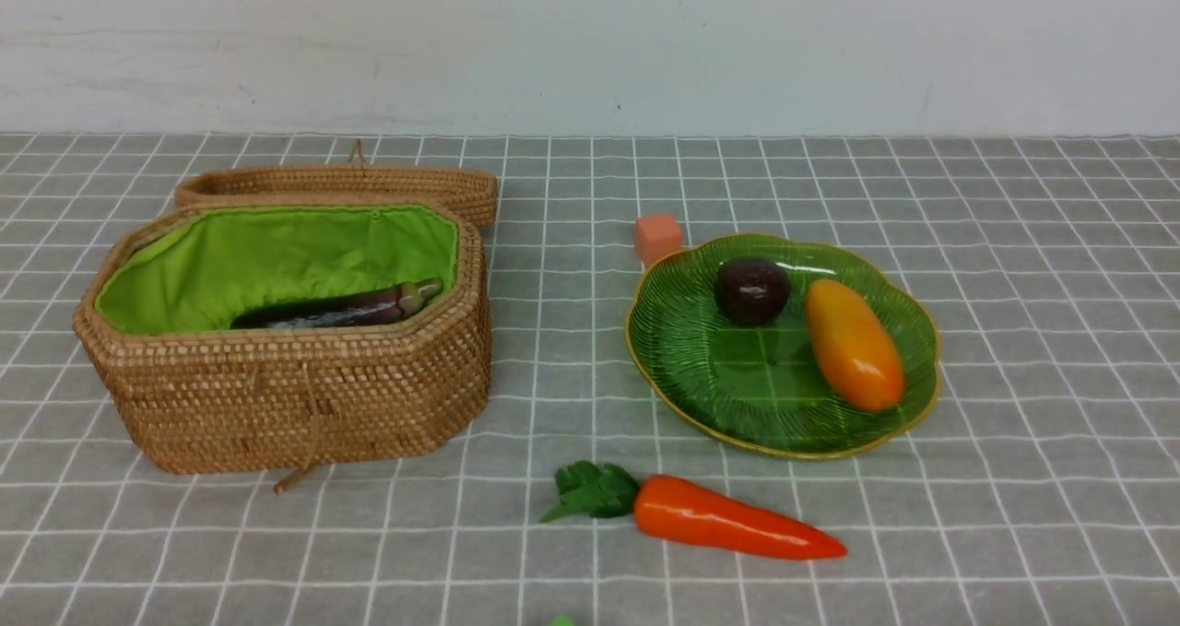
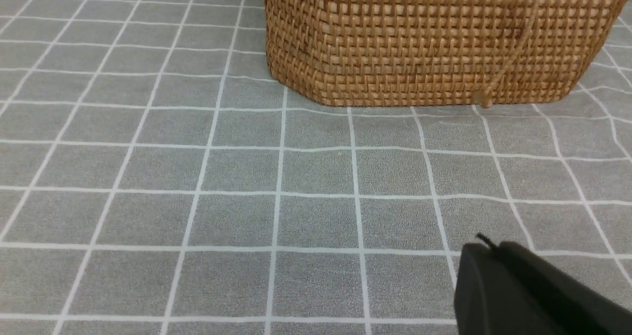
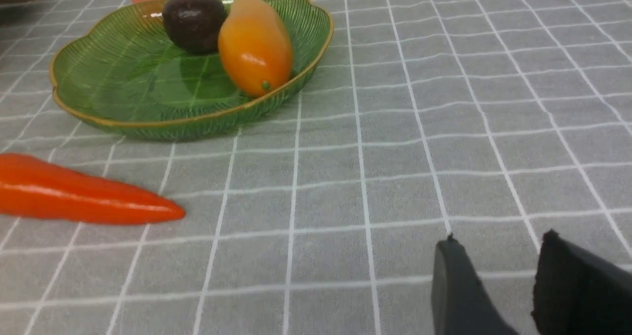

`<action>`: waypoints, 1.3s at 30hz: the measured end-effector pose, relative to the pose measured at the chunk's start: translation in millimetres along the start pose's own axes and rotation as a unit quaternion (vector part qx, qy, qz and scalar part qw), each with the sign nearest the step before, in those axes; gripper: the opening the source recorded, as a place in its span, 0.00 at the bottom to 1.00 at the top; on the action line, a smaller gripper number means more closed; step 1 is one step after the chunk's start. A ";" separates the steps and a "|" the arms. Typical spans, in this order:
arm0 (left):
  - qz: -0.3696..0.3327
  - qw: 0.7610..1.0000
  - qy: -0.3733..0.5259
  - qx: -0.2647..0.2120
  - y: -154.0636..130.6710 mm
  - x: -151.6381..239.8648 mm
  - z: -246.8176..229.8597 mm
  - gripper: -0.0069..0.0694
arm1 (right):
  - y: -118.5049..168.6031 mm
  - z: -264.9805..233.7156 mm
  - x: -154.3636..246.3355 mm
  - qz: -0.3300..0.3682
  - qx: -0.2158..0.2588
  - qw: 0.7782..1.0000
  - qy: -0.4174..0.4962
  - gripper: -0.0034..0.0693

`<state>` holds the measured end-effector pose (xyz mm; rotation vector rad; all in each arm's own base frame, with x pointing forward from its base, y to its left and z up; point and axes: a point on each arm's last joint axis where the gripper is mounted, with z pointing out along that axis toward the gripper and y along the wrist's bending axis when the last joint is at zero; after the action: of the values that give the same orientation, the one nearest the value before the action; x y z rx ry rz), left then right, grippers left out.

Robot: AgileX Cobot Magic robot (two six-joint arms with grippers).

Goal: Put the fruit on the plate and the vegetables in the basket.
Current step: Use the right arm to grab a lemon and put it into the right plate

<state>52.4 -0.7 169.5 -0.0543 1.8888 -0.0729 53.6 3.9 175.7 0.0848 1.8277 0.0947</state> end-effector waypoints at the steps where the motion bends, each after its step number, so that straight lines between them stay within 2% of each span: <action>1: 0.000 1.000 0.000 0.000 0.0 0.1 0.0 0.11 | 0.2 0.2 -2.0 0.015 -0.002 1.000 -0.013 0.38; 5: 0.000 1.000 0.001 -0.001 0.1 0.2 0.0 0.11 | -0.6 -1.8 -18.7 0.108 -0.009 0.988 -0.106 0.38; 8: 0.000 1.000 0.001 -0.001 0.1 0.2 0.0 0.12 | -6.4 -7.3 -35.2 0.167 0.001 0.965 -0.204 0.38; 13: -0.001 1.000 0.001 -0.002 0.2 0.1 0.0 0.13 | -11.5 -17.6 -54.1 0.188 0.013 0.939 -0.289 0.38; 18: -0.001 1.000 0.001 -0.002 0.3 0.2 0.0 0.13 | 5.5 -45.2 -105.1 0.177 -0.048 0.940 -0.287 0.38; 19: -0.001 1.000 0.001 -0.002 0.3 0.2 0.0 0.13 | 14.1 -51.0 -126.2 0.156 -0.066 0.954 -0.248 0.38; 20: -0.001 1.000 0.001 -0.002 0.3 0.2 0.0 0.13 | 15.6 -54.6 -132.8 0.150 -0.069 0.954 -0.250 0.38; 21: -0.001 1.000 0.001 -0.002 0.3 0.2 0.0 0.13 | 22.7 -51.7 -152.1 0.116 -0.075 0.972 -0.189 0.38; 22: -0.001 1.000 0.001 -0.002 0.3 0.2 0.0 0.13 | 23.1 -54.3 -155.5 0.111 -0.075 0.972 -0.195 0.38; 24: -0.001 1.000 0.001 -0.002 0.3 0.2 0.0 0.13 | 29.7 -39.1 -177.1 0.058 -0.076 0.990 -0.099 0.38; 25: -0.001 1.000 0.001 -0.002 0.3 0.2 0.0 0.13 | 32.2 -32.1 -181.4 0.038 -0.079 0.994 -0.058 0.38; 26: -0.001 1.000 0.001 -0.002 0.3 0.2 0.0 0.13 | 32.7 -30.1 -182.9 0.037 -0.081 0.995 -0.055 0.38; 27: -0.001 1.000 0.001 -0.002 0.3 0.2 0.0 0.13 | 35.7 -18.2 -183.3 0.016 -0.094 0.995 0.015 0.38; 29: -0.001 1.000 0.001 -0.002 0.3 0.2 0.0 0.13 | 43.4 -0.1 -174.9 -0.001 -0.140 0.984 0.114 0.38; 32: -0.001 1.000 0.001 -0.002 0.3 0.2 0.0 0.13 | 58.9 14.8 -162.9 -0.038 -0.234 0.949 0.208 0.38; 33: -0.001 1.000 0.001 -0.002 0.3 0.2 0.0 0.13 | 60.4 15.2 -162.9 -0.041 -0.242 0.946 0.212 0.39; 34: -0.001 1.000 0.001 -0.002 0.3 0.2 0.0 0.13 | 65.9 19.5 -160.1 -0.054 -0.271 0.930 0.241 0.41; 36: -0.001 1.000 0.001 -0.002 0.3 0.2 0.0 0.13 | 73.0 24.3 -157.1 -0.067 -0.297 0.911 0.278 0.47; 39: -0.001 1.000 0.001 -0.002 0.3 0.2 0.0 0.13 | 81.7 31.5 -147.5 -0.089 -0.308 0.884 0.341 0.64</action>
<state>52.3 -0.4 169.3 -0.0589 1.8914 -0.0695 122.4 69.7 318.3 -0.6402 2.4028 0.6381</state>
